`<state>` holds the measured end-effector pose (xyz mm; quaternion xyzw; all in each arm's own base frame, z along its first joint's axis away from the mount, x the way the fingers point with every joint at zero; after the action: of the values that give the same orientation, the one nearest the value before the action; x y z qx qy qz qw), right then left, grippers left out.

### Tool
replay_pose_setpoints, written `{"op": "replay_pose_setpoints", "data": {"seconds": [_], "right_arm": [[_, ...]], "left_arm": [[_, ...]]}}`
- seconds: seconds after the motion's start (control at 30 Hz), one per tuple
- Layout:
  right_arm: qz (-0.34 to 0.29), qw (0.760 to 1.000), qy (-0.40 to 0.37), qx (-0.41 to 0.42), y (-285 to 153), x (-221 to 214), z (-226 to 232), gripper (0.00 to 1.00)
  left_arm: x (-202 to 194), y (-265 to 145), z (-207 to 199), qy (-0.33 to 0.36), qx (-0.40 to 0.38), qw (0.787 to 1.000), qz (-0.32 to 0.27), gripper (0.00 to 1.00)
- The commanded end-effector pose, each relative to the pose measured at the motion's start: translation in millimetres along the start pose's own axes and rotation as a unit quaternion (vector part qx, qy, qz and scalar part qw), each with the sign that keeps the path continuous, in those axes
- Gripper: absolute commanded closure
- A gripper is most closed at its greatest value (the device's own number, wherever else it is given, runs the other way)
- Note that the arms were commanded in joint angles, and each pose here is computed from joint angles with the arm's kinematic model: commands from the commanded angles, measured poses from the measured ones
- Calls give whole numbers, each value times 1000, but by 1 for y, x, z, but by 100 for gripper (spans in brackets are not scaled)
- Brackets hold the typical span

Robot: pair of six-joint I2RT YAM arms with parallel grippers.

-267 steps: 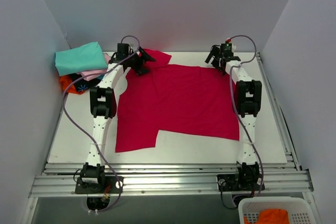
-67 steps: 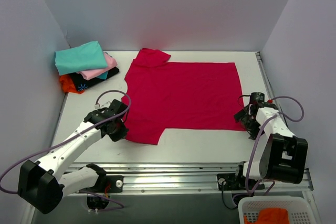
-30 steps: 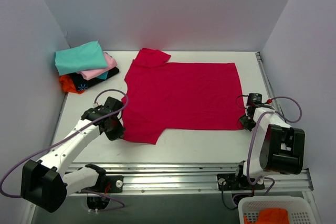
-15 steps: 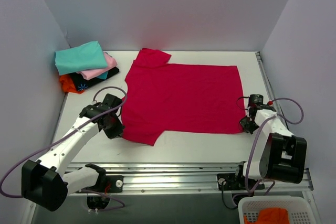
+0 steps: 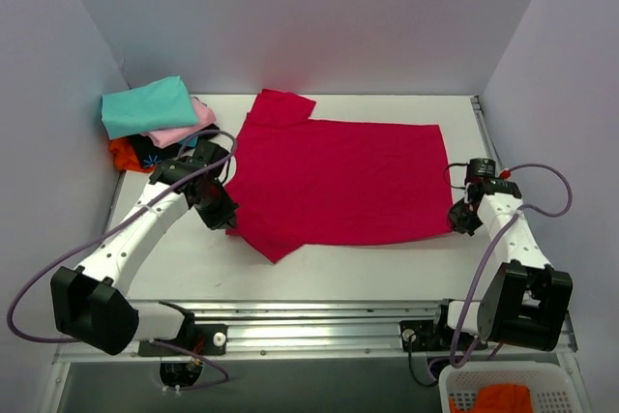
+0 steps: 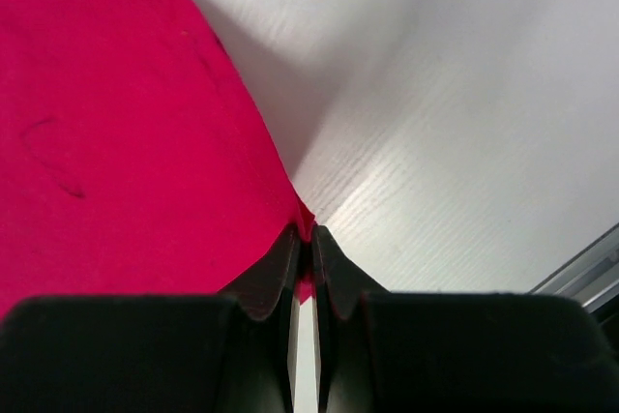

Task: Fold and stack the t-shirts
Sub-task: Fold the tshirt

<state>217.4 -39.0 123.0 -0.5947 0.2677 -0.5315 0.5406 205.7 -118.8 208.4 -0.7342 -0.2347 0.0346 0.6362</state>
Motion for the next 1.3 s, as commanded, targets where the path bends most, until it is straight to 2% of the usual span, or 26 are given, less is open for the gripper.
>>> {"op": "replay_pose_setpoints", "data": {"seconds": [0.0,0.17,0.33,0.4,0.43,0.47,0.5,0.53,0.57,0.6,0.63,0.67,0.8,0.87,0.93,1.0,1.17,1.27], "right_arm": [[-10,1000,-11,-5,-11,13,9,100],[-18,1000,-10,8,-10,30,34,100],[-5,1000,-5,12,10,42,63,100],[2,1000,-6,9,28,46,79,100],[6,1000,-2,9,34,47,85,100],[7,1000,1,6,42,50,91,100],[9,1000,2,1,58,53,104,100],[14,1000,4,1,65,55,111,100],[16,1000,8,-2,74,57,118,100],[19,1000,9,-6,89,60,131,100],[22,1000,9,-6,95,62,138,100],[29,999,9,-10,102,62,143,100],[33,999,6,-22,124,69,163,100],[27,999,5,-17,122,77,173,100],[27,1000,0,-16,125,81,179,100],[29,999,-5,-22,127,81,179,100],[22,999,-6,-24,124,84,178,100],[14,999,-5,-30,121,88,175,100]], "left_arm": [[20,-10,-20,-6,-20,1000,1,98],[52,-10,-44,-3,-34,999,-13,98],[100,1,-72,4,-49,999,-20,98],[115,26,-80,12,-41,999,7,98],[133,22,-91,14,-58,998,-10,98],[144,51,-92,16,-44,999,15,98],[154,62,-95,13,-39,999,21,98],[172,55,-106,14,-52,999,0,98],[180,91,-106,18,-34,999,27,98],[185,102,-106,16,-26,999,41,98],[206,93,-120,21,-52,998,9,98],[207,130,-119,27,-38,998,37,98],[221,165,-116,0,-48,997,68,98],[219,179,-110,-16,-45,995,83,98],[228,177,-108,-25,-59,996,64,98],[226,187,-102,-33,-57,995,69,98],[237,183,-96,-45,-65,995,57,98],[250,173,-96,-50,-71,996,31,98]]}}
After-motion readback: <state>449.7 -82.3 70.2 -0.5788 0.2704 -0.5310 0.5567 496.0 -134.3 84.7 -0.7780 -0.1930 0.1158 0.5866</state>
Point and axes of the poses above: each gripper's point midway between its finger pads, its own y axis out along the fingers, its own z axis along the line the jaws close on, x = y × z, the point moved 6 cm from there along -y, back along the fingers, and after that the axes turned 11 degrees about y, right-handed, at the moved point
